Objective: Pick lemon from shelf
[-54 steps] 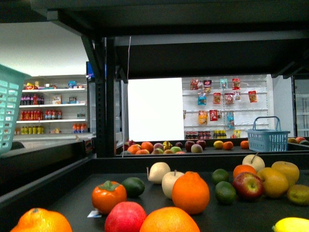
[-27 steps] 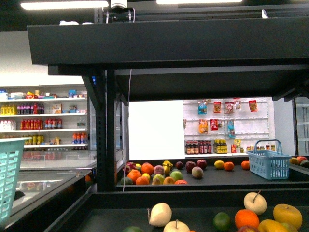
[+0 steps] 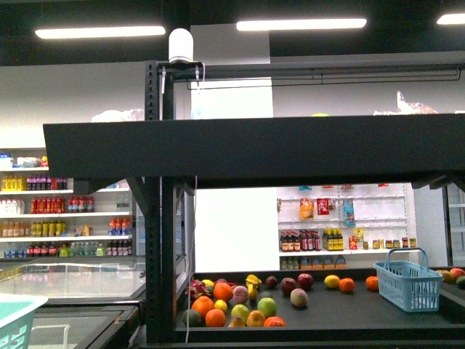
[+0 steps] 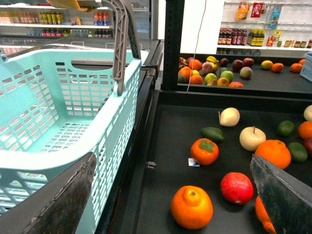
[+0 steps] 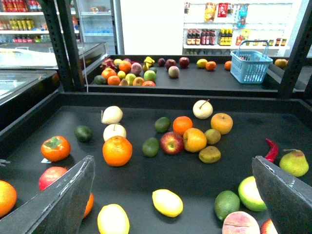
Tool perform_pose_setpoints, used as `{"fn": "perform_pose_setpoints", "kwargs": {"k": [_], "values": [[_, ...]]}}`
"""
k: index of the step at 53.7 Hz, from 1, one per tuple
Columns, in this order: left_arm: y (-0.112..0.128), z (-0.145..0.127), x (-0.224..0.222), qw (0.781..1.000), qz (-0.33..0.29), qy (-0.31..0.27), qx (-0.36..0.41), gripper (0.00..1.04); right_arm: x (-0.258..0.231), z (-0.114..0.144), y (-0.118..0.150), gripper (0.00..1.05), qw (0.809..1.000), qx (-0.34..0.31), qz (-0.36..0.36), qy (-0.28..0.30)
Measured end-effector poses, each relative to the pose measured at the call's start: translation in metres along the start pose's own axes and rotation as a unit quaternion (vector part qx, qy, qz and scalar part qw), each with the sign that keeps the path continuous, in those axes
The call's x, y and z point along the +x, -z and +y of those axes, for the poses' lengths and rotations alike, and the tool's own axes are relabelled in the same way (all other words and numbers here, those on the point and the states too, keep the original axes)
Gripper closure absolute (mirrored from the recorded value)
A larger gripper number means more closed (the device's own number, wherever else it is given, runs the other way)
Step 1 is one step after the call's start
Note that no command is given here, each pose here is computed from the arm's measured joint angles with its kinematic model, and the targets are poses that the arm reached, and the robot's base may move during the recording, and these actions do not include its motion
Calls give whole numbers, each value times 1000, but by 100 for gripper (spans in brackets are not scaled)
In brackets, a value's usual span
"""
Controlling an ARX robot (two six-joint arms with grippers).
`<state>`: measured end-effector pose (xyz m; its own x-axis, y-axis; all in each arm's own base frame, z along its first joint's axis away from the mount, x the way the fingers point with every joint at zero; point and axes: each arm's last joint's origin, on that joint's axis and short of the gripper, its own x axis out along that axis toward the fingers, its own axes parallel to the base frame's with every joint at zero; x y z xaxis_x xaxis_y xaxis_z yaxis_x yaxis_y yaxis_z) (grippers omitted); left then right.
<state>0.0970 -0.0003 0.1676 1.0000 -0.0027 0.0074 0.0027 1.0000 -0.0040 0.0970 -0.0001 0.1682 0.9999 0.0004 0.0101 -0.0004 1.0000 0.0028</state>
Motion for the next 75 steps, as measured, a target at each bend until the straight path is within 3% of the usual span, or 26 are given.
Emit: {"fn": "perform_pose_setpoints", "kwargs": {"k": [21, 27, 31, 38, 48, 54, 63, 75], "values": [[0, 0, 0, 1000, 0, 0, 0, 8, 0, 0, 0, 8, 1000, 0, 0, 0], [-3, 2, 4, 992, 70, 25, -104, 8, 0, 0, 0, 8, 1000, 0, 0, -1], [-27, 6, 13, 975, 71, 32, -207, 8, 0, 0, 0, 8, 1000, 0, 0, 0], [-95, 19, 38, 931, 23, 53, -360, 8, 0, 0, 0, 8, 1000, 0, 0, 0], [-148, 53, 86, 867, 17, 19, -497, 8, 0, 0, 0, 8, 1000, 0, 0, 0], [-157, 85, 118, 825, 21, -25, -564, 8, 0, 0, 0, 8, 1000, 0, 0, 0], [-148, 124, 156, 766, 43, -80, -636, 8, 0, 0, 0, 8, 1000, 0, 0, 0], [-139, 144, 190, 729, 45, -88, -677, 8, 0, 0, 0, 8, 1000, 0, 0, 0]]}}
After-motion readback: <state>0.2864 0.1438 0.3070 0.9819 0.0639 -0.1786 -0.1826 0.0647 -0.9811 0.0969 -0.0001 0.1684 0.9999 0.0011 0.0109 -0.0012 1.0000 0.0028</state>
